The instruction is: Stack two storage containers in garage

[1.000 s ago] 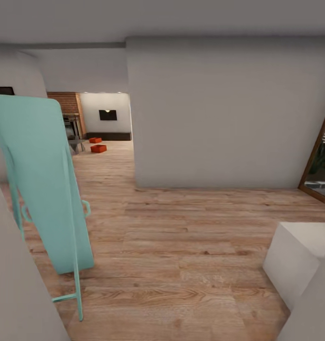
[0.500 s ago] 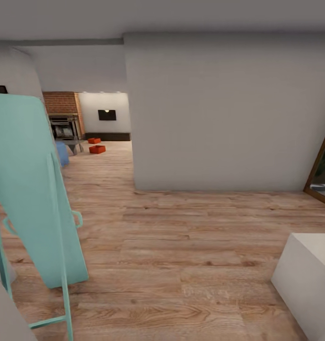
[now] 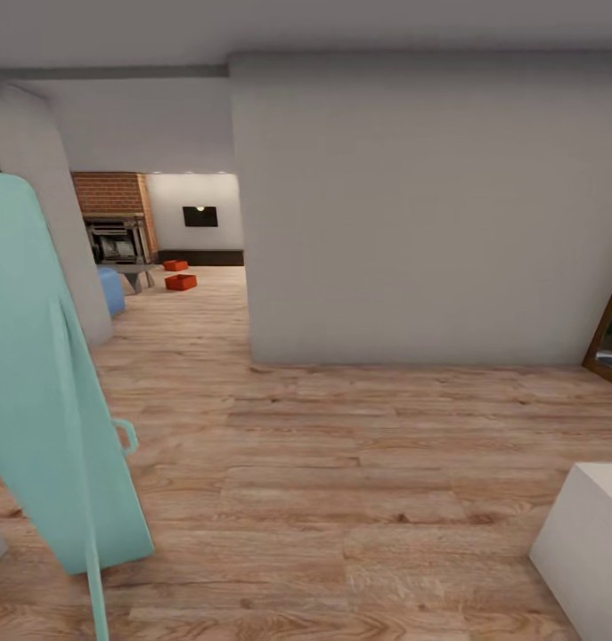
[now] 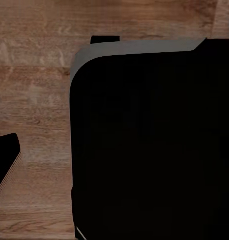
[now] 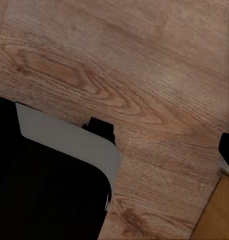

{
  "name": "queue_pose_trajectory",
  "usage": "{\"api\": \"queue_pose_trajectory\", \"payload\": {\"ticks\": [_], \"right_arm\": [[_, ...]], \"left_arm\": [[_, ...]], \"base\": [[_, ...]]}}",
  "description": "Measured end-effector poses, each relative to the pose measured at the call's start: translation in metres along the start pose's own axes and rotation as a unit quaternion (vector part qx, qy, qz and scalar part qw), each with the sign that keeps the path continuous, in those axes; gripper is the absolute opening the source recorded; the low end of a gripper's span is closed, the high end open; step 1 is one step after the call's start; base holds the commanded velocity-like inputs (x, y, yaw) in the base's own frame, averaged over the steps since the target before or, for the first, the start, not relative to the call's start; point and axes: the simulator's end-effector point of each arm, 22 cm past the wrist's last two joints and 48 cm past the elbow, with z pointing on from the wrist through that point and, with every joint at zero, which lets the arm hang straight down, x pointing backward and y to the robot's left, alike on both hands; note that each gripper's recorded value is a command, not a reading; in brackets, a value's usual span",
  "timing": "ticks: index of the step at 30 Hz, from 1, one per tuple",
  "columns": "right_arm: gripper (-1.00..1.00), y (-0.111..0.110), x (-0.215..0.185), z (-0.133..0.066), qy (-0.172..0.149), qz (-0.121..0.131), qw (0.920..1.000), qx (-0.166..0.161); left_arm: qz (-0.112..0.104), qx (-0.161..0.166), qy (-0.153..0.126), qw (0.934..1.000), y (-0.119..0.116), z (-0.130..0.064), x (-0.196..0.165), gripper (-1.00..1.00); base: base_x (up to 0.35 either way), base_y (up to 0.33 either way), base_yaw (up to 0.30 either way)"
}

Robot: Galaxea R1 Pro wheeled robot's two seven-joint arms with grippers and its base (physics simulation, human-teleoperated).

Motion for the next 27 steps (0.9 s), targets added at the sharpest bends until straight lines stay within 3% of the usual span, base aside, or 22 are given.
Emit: {"api": "queue_pose_trajectory", "payload": {"ticks": [27], "right_arm": [[1.0,0.0001,0.0,0.0,0.0,0.001,1.0,0.0]], "left_arm": [[0.0,0.0,0.0,1.0,-0.0001,0.0,0.0001,1.0]], "base": [[0.323,0.0,0.0]]}}
